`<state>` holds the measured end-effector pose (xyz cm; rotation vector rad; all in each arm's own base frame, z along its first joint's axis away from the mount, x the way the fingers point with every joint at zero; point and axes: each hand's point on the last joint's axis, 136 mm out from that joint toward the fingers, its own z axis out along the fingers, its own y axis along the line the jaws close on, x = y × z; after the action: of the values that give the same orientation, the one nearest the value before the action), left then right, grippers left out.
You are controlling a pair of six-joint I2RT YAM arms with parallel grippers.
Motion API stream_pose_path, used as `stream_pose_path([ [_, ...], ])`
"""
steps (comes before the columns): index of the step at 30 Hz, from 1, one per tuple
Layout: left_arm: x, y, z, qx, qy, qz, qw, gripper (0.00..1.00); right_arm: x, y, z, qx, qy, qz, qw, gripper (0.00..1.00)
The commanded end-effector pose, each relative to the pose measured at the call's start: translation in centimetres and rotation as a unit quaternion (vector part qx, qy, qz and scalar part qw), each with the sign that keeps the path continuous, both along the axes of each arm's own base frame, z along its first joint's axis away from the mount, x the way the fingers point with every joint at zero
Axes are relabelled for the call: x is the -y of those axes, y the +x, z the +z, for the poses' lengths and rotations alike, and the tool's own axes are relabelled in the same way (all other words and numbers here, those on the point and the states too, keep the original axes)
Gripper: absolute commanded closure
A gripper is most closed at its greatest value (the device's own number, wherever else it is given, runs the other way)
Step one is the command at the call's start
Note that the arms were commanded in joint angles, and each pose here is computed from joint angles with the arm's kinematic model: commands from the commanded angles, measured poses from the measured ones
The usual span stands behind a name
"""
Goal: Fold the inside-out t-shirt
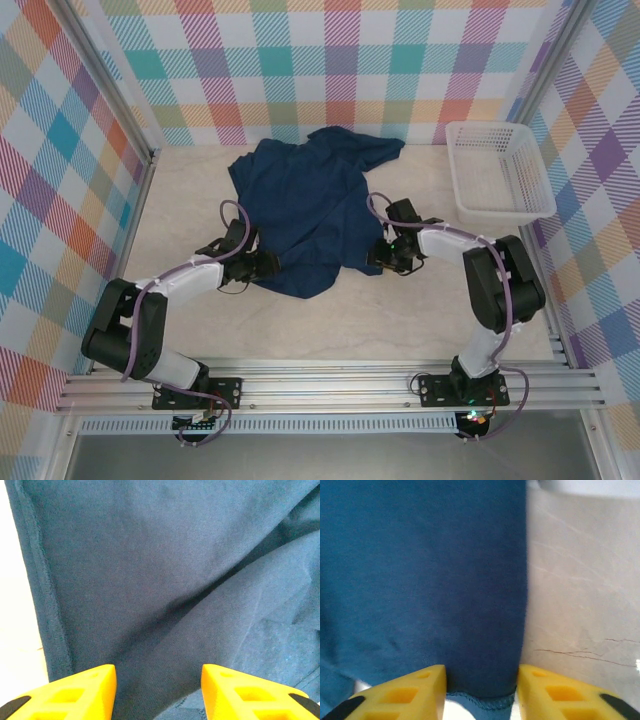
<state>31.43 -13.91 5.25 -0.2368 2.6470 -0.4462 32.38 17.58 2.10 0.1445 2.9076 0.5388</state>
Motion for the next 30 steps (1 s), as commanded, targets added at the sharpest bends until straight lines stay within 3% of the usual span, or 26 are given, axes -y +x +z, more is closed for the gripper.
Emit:
stream_pose_path([
  [1, 0.0, 0.0, 1.0, 0.021, 0.001, -0.005, 1.0, 0.51, -0.5, -0.4, -0.3, -0.008, 0.007, 0.007, 1.0, 0.8],
  [3, 0.0, 0.0, 1.3, 0.024, 0.002, -0.006, 1.0, 0.51, 0.3, -0.8, -0.1, -0.005, -0.006, 0.004, 1.0, 0.96],
  [5, 0.1, -0.1, 2.1, 0.034, -0.003, -0.009, 0.999, 0.51, 1.8, -1.5, 1.1, 0.005, -0.028, -0.004, 1.0, 1.0],
  [9, 1.2, -0.3, 4.7, 0.078, -0.022, -0.04, 0.996, 0.5, 5.9, -3.4, 3.3, 0.009, -0.035, -0.049, 0.998, 1.0],
  [15, 7.0, -2.1, 8.3, 0.158, -0.053, -0.165, 0.972, 0.46, 8.4, -5.4, 4.3, 0.009, -0.008, -0.096, 0.995, 1.0],
  [23, 13.5, -5.6, 5.7, 0.137, 0.01, -0.322, 0.937, 0.44, 9.5, -3.3, 6.1, 0.033, 0.032, -0.122, 0.991, 0.98],
  [30, 17.6, -4.7, 4.2, 0.166, 0.075, -0.395, 0.9, 0.42, 8.1, -2.3, 7.9, 0.05, 0.084, -0.113, 0.989, 0.98],
])
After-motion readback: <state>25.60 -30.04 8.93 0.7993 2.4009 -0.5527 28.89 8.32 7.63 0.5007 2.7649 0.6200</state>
